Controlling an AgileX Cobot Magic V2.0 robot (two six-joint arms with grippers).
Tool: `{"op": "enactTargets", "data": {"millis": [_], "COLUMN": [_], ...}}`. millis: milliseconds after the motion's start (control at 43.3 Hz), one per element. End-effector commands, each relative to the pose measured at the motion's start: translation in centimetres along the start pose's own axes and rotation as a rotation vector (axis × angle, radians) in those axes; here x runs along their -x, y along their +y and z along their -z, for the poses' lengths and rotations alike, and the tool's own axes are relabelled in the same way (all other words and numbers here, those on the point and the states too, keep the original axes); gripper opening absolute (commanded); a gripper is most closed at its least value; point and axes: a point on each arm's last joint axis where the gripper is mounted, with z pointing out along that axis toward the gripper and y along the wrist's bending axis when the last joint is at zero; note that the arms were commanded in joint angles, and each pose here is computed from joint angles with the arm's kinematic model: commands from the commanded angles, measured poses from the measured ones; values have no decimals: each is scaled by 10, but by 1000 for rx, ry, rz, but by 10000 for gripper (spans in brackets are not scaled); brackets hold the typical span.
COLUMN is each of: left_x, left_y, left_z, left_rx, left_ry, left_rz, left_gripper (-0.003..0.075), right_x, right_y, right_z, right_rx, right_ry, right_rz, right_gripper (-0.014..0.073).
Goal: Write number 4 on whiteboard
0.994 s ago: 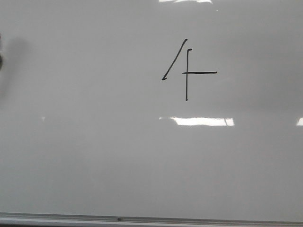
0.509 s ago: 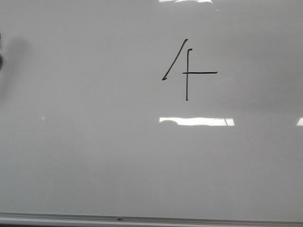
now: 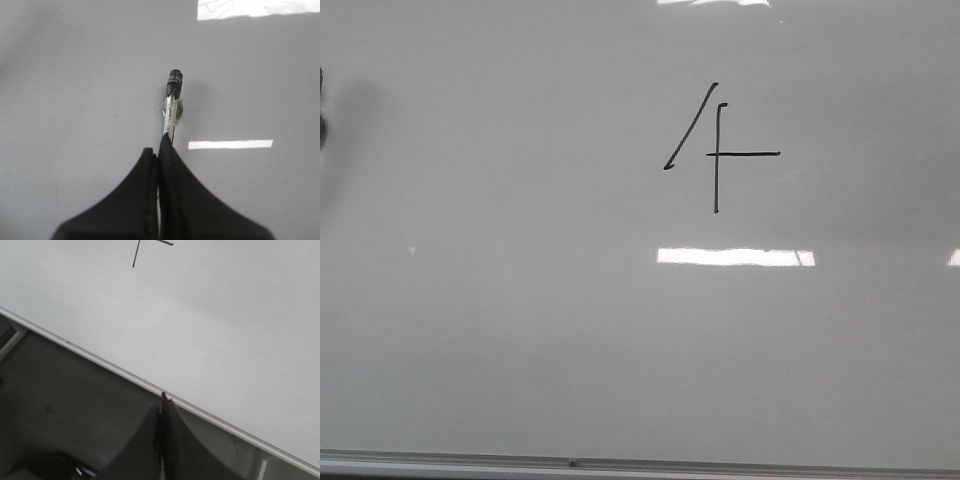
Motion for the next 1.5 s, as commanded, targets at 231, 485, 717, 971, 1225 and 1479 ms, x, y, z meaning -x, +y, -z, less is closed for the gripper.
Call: {"op": "enactTargets", "data": {"millis": [231,485,717,971,1225,1479], "left_x": [7,7,7,7,7,7], "left_y": [0,0,0,0,0,0], "left_z": [1,1,1,1,1,1], "left_rx": [4,4,4,4,4,4], "left_ry": [-99,-97,-97,-97,-97,-97], "left_rz": [14,14,14,14,14,14], "left_gripper": [-20,-20,-20,-20,-20,-20], "right_x": [-58,-99,-112,-114,-114,-114], "right_y": [-11,-16,-22,-23,-23,-23], "right_z": [-12,-45,-63,-64,-64,-65], "right_rx": [-259,-331,-383,-397,-397,-395], "right_ry": [-493,-599,-707,-780,-779,-779], "right_rz": [-53,-73,-89,-79,-79,-78], "right_gripper": [-69,-69,-69,-69,-69,-69]}}
